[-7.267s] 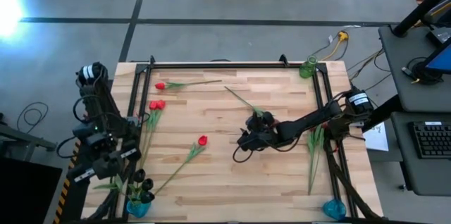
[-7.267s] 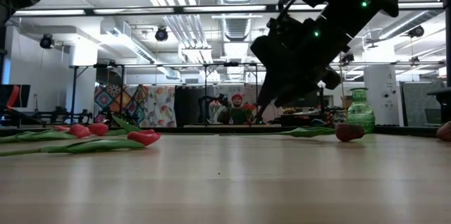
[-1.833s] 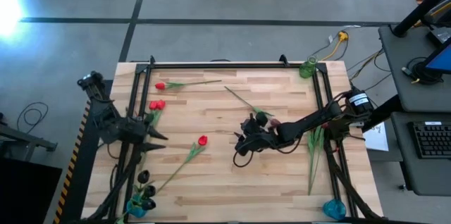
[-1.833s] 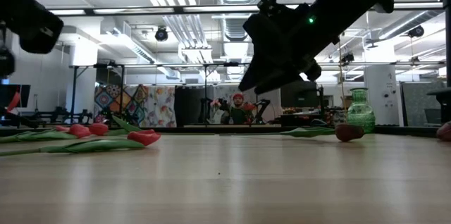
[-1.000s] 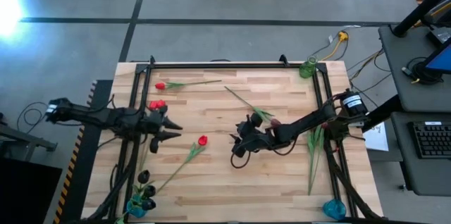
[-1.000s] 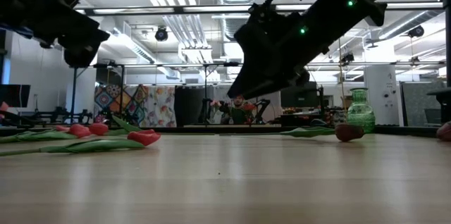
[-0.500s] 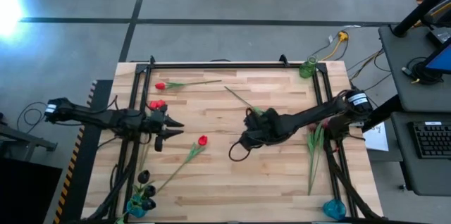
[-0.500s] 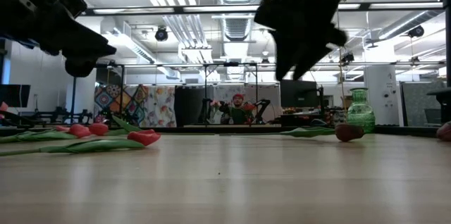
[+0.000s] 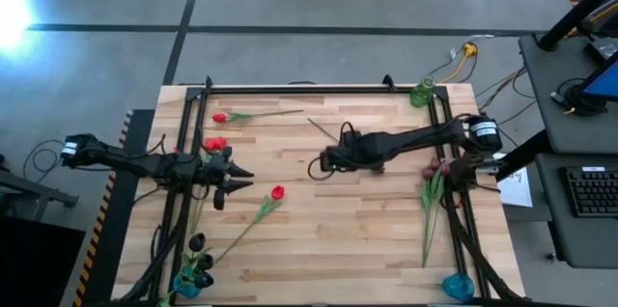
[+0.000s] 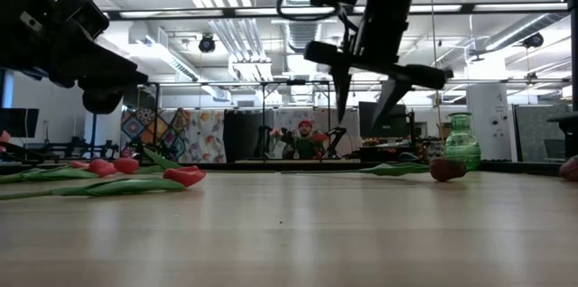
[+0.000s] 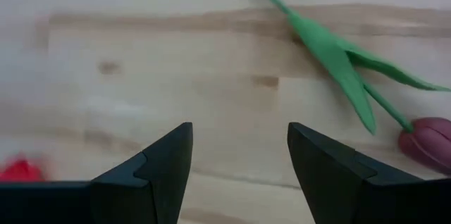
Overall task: Sort flowers into vase by color
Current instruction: Put the dark red tulip into the green vase
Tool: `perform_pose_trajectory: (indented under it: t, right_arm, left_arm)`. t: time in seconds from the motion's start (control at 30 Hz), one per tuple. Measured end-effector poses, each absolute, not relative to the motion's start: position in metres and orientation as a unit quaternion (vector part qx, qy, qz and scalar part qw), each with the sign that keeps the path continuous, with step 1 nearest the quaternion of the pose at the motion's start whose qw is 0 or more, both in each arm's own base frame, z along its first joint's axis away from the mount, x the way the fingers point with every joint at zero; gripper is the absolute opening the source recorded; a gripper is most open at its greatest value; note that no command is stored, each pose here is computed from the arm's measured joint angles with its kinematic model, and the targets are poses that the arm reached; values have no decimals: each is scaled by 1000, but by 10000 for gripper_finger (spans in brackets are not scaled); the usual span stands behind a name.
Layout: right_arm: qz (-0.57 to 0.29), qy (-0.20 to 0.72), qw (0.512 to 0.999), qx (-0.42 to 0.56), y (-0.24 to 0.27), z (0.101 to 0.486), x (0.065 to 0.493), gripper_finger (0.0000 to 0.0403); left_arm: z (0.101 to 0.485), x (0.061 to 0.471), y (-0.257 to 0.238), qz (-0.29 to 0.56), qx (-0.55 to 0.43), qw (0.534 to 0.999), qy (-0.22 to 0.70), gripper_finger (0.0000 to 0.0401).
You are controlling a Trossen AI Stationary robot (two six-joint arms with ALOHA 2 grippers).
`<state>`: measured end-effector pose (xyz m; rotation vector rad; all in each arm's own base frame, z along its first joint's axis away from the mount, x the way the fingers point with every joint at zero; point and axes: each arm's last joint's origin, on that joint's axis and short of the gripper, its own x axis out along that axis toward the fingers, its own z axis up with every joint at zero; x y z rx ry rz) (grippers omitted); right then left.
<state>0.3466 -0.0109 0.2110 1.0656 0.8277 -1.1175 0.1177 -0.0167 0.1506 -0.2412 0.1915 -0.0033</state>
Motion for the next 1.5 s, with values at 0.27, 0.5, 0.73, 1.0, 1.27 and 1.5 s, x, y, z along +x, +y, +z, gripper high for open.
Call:
perform_pose_trajectory:
  t: [0.27, 0.5, 0.73, 1.0, 1.27, 1.5]
  right_arm:
    - [-520, 309, 554, 571, -34, 210, 347, 224]
    - [-561, 272, 506, 597, -31, 209, 343, 224]
    - [-571, 203, 489, 628, -33, 205, 351, 224]
    - [-413, 134, 628, 646, -32, 215, 394, 224]
    - [-333, 55, 758, 558, -38, 240, 411, 224]
    - [-425, -37, 751, 504, -58, 240, 408, 224]
  left_arm:
    - [150, 118, -17, -2, -111, 989, 100, 107]
    - [146, 118, -17, 1, -115, 986, 119, 107]
    - [140, 117, -18, -2, -125, 980, 152, 107]
    - [139, 116, -21, -36, -130, 978, 161, 107]
    - [137, 117, -22, -52, -127, 976, 171, 107]
    - [138, 117, -22, -51, -136, 975, 169, 107]
